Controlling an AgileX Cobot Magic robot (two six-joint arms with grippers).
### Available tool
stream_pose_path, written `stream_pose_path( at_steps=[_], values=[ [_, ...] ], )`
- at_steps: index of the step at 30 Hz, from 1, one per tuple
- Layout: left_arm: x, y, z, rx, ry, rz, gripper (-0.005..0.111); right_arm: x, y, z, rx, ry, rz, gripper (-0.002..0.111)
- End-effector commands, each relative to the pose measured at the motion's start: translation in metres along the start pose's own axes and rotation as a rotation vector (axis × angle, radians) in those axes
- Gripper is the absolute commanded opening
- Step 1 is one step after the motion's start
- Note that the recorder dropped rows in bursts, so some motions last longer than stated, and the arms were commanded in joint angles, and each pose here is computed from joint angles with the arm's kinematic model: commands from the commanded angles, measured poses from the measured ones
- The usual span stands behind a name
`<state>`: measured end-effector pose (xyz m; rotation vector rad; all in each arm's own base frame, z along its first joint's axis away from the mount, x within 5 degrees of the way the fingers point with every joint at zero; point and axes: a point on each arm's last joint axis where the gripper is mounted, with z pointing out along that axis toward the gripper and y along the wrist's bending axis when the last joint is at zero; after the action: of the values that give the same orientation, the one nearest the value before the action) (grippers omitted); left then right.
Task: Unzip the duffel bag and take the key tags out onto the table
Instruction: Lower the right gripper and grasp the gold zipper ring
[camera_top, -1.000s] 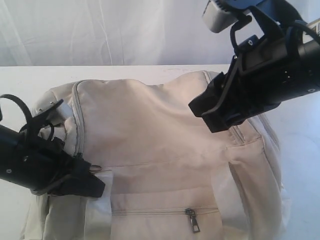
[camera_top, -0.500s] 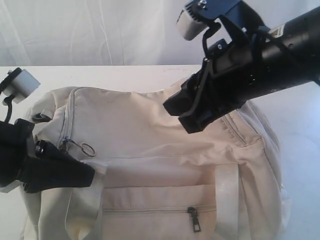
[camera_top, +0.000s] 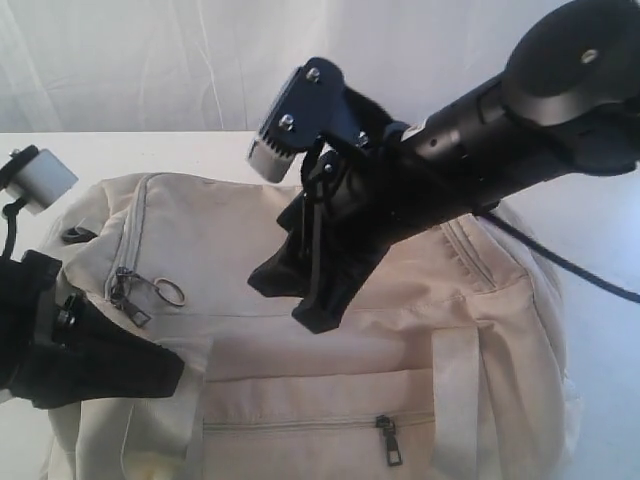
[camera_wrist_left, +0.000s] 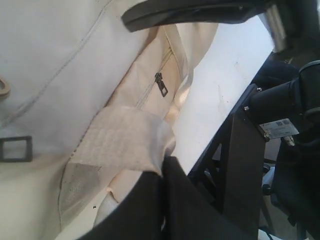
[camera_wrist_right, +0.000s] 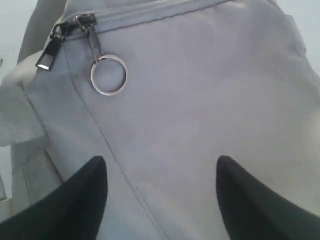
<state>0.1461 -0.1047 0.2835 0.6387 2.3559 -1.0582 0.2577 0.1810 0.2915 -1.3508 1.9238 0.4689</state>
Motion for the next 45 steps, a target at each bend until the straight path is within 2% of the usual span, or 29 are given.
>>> stream_pose_path(
  at_steps=[1,9,14,18,22,26,31,33,41,45],
  values=[
    [0.003,-0.007,-0.003,0.036,0.034,0.033,0.0,-0.003,0.006,0.02,-0.022,0.002,-0.173,0.06],
    [0.007,-0.002,-0.003,-0.013,0.077,0.068,0.0,-0.009,0.018,0.04,-0.039,-0.023,-0.201,0.06],
    [0.009,-0.001,-0.003,-0.027,0.109,0.091,0.0,-0.018,0.02,0.049,0.034,-0.064,-0.193,0.06],
    [0.01,-0.001,-0.004,-0.022,0.115,0.093,0.0,-0.035,0.024,0.054,-0.034,-0.09,-0.211,0.06],
    [0.01,-0.001,-0.004,-0.024,0.113,0.095,0.0,-0.038,0.025,0.066,-0.117,-0.066,-0.209,0.059],
    [0.01,-0.001,-0.004,-0.024,0.113,0.095,0.0,-0.032,0.022,0.078,-0.115,-0.047,-0.195,0.053],
    [0.01,-0.001,-0.004,-0.024,0.113,0.095,0.0,-0.026,0.018,0.091,-0.106,-0.026,-0.18,0.052],
    [0.01,-0.001,-0.004,-0.024,0.113,0.095,0.0,-0.025,0.017,0.094,-0.096,-0.022,-0.176,0.047],
    [0.01,-0.001,-0.004,-0.023,0.113,0.098,0.0,-0.027,0.012,0.095,-0.035,-0.038,-0.167,0.011],
    [0.01,-0.001,-0.004,-0.025,0.114,0.099,0.0,-0.027,0.012,0.095,-0.035,-0.038,-0.167,0.001]
  ],
)
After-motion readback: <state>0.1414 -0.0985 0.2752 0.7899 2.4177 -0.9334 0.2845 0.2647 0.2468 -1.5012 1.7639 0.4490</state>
